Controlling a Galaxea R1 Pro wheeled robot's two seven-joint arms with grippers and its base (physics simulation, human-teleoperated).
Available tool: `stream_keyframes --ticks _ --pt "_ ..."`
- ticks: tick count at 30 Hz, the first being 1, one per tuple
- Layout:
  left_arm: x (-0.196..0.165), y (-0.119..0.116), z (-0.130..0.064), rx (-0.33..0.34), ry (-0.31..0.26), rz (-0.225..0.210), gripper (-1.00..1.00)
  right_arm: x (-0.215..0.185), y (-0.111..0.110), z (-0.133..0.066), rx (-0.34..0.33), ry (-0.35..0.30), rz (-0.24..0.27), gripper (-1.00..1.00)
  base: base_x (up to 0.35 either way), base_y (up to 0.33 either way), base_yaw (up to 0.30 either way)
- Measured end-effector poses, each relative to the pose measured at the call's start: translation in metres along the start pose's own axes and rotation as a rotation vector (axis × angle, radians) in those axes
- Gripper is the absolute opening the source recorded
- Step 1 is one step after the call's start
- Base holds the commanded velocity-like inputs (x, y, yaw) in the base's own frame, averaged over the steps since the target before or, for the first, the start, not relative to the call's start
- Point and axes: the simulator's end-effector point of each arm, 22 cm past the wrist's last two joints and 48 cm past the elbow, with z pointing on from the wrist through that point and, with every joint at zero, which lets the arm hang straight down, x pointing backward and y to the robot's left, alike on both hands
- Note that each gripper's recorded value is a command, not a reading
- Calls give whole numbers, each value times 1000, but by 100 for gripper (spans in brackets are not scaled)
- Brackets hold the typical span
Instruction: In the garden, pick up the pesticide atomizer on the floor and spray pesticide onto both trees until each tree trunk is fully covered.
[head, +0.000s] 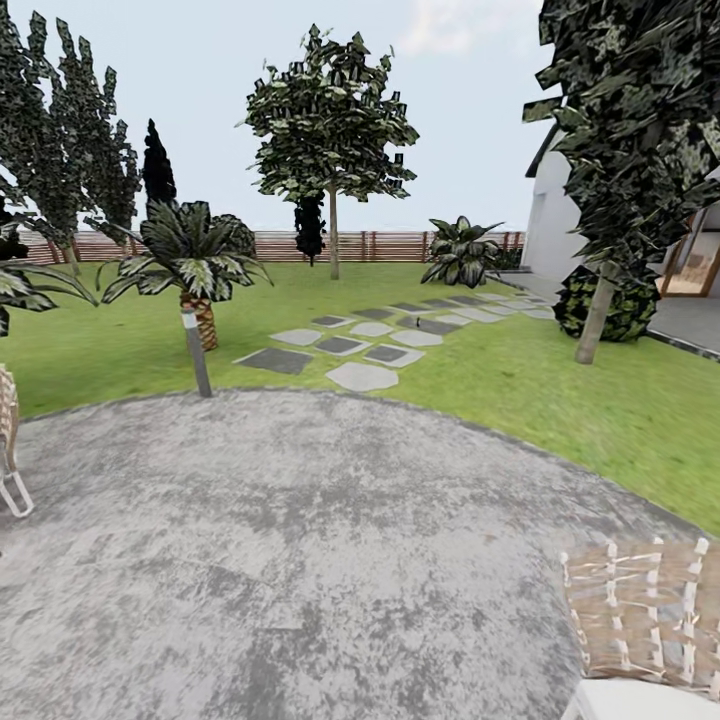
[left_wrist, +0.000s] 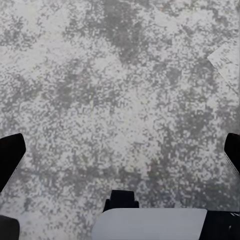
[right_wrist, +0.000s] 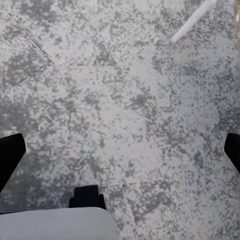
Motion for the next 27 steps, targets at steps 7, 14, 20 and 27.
stream_keyframes --ticks 7,14,20,27 --pt "0 0 0 0 0 0 100 0 0 0 0 0 0 100 350 0 0" --pt "0 0 0 0 0 1 100 0 0 0 0 0 0 100 350 0 0" --pt "0 0 0 1 0 0 100 0 0 0 0 0 -1 100 350 0 0" --pt "0 0 0 0 0 0 100 0 0 0 0 0 0 100 350 0 0"
